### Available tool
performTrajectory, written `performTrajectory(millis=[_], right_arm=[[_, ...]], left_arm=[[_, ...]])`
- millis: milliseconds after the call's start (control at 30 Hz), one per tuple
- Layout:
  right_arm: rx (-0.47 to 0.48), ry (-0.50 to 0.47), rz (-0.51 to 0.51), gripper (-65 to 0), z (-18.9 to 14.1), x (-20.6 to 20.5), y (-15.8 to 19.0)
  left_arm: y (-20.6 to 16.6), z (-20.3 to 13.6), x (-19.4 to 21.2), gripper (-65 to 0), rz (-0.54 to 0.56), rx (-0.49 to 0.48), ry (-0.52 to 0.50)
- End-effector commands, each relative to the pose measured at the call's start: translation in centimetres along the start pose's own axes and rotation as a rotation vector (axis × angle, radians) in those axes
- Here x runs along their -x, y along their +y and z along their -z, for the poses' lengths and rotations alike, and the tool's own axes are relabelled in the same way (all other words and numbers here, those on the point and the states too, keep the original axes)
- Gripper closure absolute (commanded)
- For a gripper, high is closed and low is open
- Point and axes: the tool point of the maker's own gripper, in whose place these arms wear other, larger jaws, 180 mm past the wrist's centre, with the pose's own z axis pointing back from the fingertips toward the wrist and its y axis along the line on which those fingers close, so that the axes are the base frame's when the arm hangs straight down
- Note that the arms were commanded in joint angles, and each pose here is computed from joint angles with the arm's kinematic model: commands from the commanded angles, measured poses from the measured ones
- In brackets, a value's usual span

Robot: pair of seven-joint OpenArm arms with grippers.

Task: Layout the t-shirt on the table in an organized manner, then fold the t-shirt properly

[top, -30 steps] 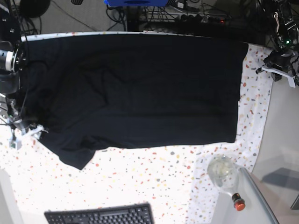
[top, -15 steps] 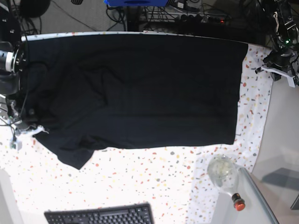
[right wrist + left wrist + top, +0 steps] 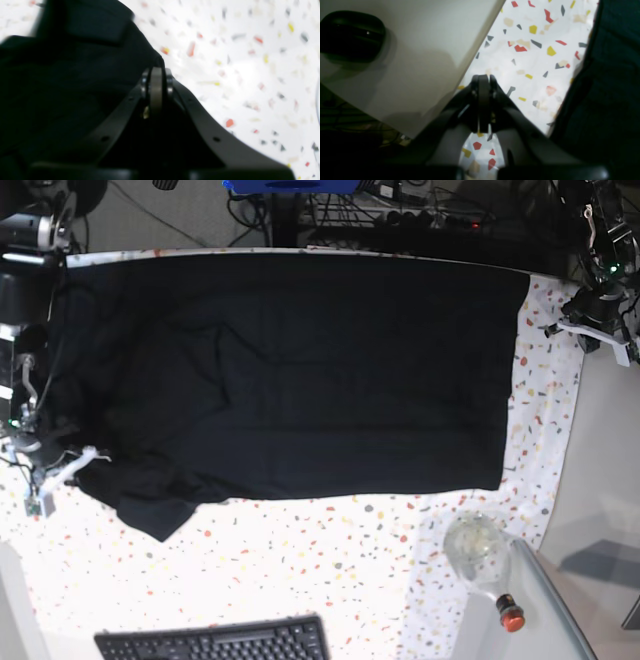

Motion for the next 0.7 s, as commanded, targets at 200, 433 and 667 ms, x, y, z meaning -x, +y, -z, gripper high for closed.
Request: performTrajectory(millis=[200,433,667], right_arm=[[0.023,-0.019,0.080,0.0,-3.6,0.5,0.4],[0.004,0.034,0.100,0.0,-5.0,3.3,2.5],[0.023,0.079,0.209,0.0,-7.0,4.0,3.2]], left_arm=[[0.2,-0.1,-1.3,0.0,0.010,0.000,-0.041],[0.2,-0.1,-1.3,0.0,0.010,0.000,-0.040],[0.2,-0.1,-1.3,0.0,0.010,0.000,-0.040]])
